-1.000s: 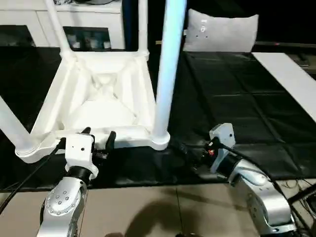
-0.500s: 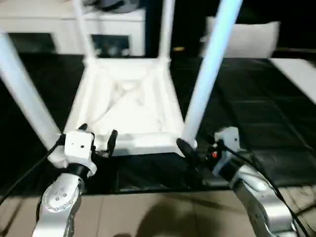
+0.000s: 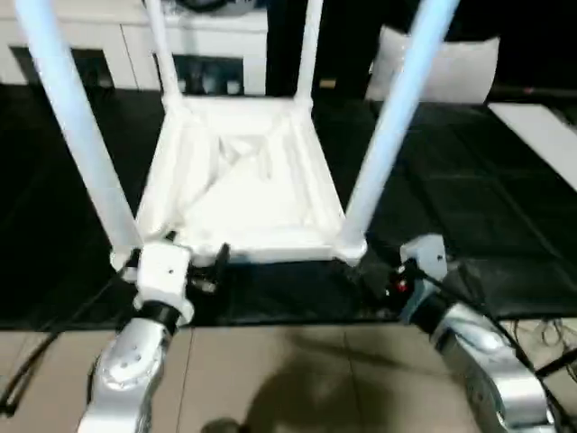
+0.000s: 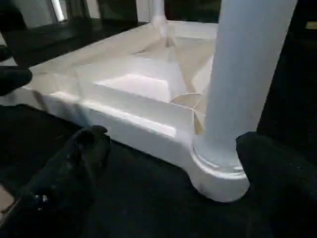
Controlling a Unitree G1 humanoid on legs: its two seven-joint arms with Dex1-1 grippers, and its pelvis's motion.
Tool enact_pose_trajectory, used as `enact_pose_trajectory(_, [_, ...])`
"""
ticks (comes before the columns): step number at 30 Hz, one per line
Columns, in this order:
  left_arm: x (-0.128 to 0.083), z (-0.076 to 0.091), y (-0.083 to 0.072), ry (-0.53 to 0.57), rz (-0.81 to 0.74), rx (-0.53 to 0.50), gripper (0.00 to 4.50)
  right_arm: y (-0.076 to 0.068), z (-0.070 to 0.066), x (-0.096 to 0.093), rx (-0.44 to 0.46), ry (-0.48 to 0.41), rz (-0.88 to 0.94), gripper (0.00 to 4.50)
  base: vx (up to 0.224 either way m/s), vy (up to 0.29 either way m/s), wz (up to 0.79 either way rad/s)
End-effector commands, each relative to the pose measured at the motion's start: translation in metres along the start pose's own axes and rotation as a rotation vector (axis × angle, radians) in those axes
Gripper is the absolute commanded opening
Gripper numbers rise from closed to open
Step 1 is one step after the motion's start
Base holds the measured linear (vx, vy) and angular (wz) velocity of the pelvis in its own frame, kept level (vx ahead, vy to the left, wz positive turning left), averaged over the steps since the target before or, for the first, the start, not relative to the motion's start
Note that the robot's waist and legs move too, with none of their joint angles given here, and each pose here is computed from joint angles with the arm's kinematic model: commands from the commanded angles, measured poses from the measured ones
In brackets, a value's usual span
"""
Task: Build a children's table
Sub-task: Rotate leg to tighten, then flip table
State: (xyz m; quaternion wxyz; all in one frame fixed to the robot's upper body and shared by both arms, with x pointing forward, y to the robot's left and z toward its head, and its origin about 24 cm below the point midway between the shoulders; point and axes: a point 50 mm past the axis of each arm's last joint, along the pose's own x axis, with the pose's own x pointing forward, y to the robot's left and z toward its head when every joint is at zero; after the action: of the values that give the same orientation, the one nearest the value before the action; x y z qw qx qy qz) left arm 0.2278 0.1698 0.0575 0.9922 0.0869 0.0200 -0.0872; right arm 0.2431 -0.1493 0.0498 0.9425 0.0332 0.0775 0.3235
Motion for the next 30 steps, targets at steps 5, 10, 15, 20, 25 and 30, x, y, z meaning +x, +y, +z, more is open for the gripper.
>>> enact_pose_trajectory(5, [-0.0018, 0.0013, 0.0031, 0.002, 0.022, 0.002, 4.49, 0.0032, 0.0049, 0.0059, -0.028, 0.009, 0.061, 4.5, -0.001, -0.006, 0.24])
enact_pose_trajectory(10, [-0.0032, 0.0013, 0.0026, 0.004, 0.018, 0.012, 4.49, 0.003, 0.0054, 0.0065, -0.036, 0.005, 0.07, 4.5, 0.012, -0.034, 0.52])
enact_pose_trajectory(15, [-0.0027, 0.0005, 0.0024, 0.011, 0.012, 0.014, 4.49, 0.003, 0.0042, 0.0074, -0.028, 0.004, 0.063, 4.5, 0.013, -0.016, 0.17])
enact_pose_trajectory(20, [-0.0017, 0.0006, 0.0021, 0.012, 0.002, 0.016, 4.49, 0.005, 0.005, 0.0101, -0.039, 0.001, 0.086, 4.5, 0.034, 0.008, -0.13])
enact_pose_trajectory(25, [-0.0009, 0.0017, 0.0006, 0.005, -0.016, 0.023, 4.49, 0.0057, 0.0055, 0.0119, -0.05, 0.003, 0.095, 4.5, 0.0, 0.0, 0.0])
enact_pose_trajectory(30, [-0.0005, 0.0015, -0.0001, 0.003, -0.035, -0.004, 4.49, 0.0082, 0.0049, 0.013, -0.044, 0.001, 0.102, 4.5, 0.0, 0.0, 0.0])
